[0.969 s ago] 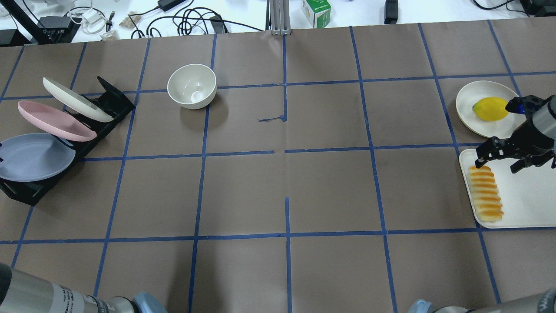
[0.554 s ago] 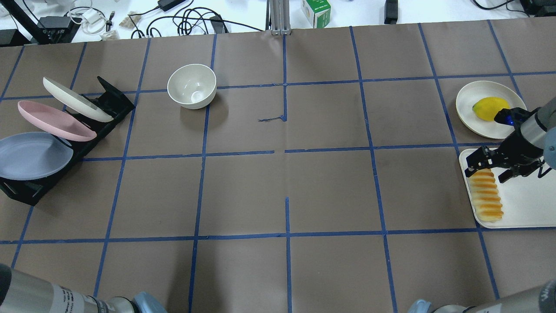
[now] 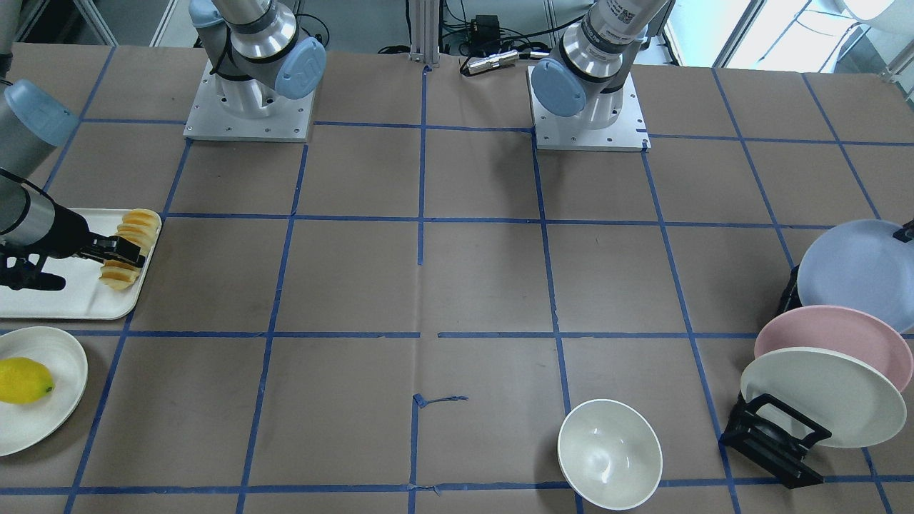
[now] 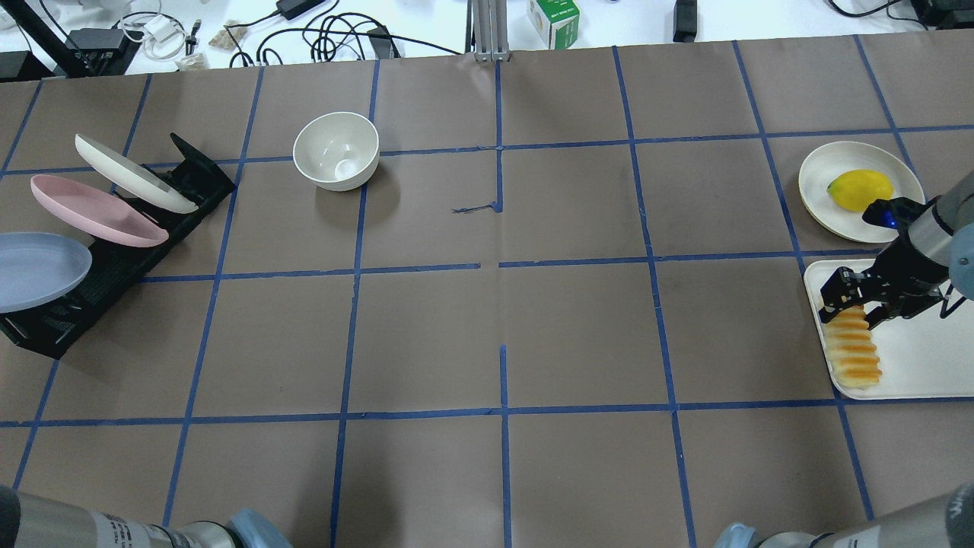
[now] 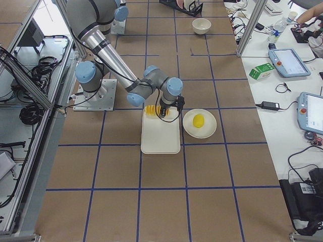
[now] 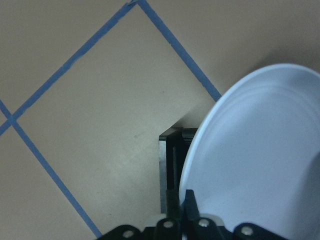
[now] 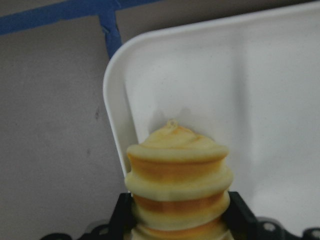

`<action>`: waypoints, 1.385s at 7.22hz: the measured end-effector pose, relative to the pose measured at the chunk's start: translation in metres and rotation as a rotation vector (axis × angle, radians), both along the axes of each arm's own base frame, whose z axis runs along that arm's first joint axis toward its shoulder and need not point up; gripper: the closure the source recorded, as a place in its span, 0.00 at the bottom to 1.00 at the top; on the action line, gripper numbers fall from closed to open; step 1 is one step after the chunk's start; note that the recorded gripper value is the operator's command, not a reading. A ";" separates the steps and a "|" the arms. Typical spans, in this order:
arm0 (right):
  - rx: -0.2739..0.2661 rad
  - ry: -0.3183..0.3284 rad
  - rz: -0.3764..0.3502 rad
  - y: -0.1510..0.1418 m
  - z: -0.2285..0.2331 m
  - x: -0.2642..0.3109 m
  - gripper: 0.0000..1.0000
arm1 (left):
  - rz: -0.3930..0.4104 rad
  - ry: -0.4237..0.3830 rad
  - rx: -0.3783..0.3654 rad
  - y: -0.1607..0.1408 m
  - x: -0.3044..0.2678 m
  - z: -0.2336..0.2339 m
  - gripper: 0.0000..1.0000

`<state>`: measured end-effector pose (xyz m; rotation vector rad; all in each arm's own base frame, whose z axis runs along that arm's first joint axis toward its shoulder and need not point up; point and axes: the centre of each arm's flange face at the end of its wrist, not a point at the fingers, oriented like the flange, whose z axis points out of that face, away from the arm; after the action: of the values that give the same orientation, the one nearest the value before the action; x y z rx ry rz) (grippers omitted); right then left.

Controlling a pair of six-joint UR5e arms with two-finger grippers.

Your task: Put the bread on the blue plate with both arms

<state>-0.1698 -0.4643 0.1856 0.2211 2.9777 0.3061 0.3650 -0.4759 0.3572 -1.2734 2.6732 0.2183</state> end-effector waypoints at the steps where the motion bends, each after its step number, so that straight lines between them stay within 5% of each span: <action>1: 0.001 0.012 0.002 0.000 0.003 -0.002 1.00 | -0.011 0.075 0.097 0.015 -0.014 0.011 1.00; 3: -0.007 0.039 0.004 -0.004 0.018 -0.007 1.00 | -0.061 0.310 0.245 0.037 -0.058 0.011 1.00; 4: -0.010 0.048 0.003 -0.009 0.034 -0.010 1.00 | -0.077 0.442 0.235 0.036 -0.085 0.006 1.00; 7: -0.014 0.046 0.008 -0.049 0.120 -0.016 1.00 | -0.073 0.784 0.025 0.000 -0.194 -0.019 1.00; 10: 0.000 0.068 -0.008 -0.089 0.194 0.044 1.00 | -0.168 0.901 -0.052 -0.033 -0.331 -0.031 1.00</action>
<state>-0.1262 -0.5536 0.3795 0.2488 3.0429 0.3030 0.0344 -0.5089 0.3257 -1.1202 3.5082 0.8876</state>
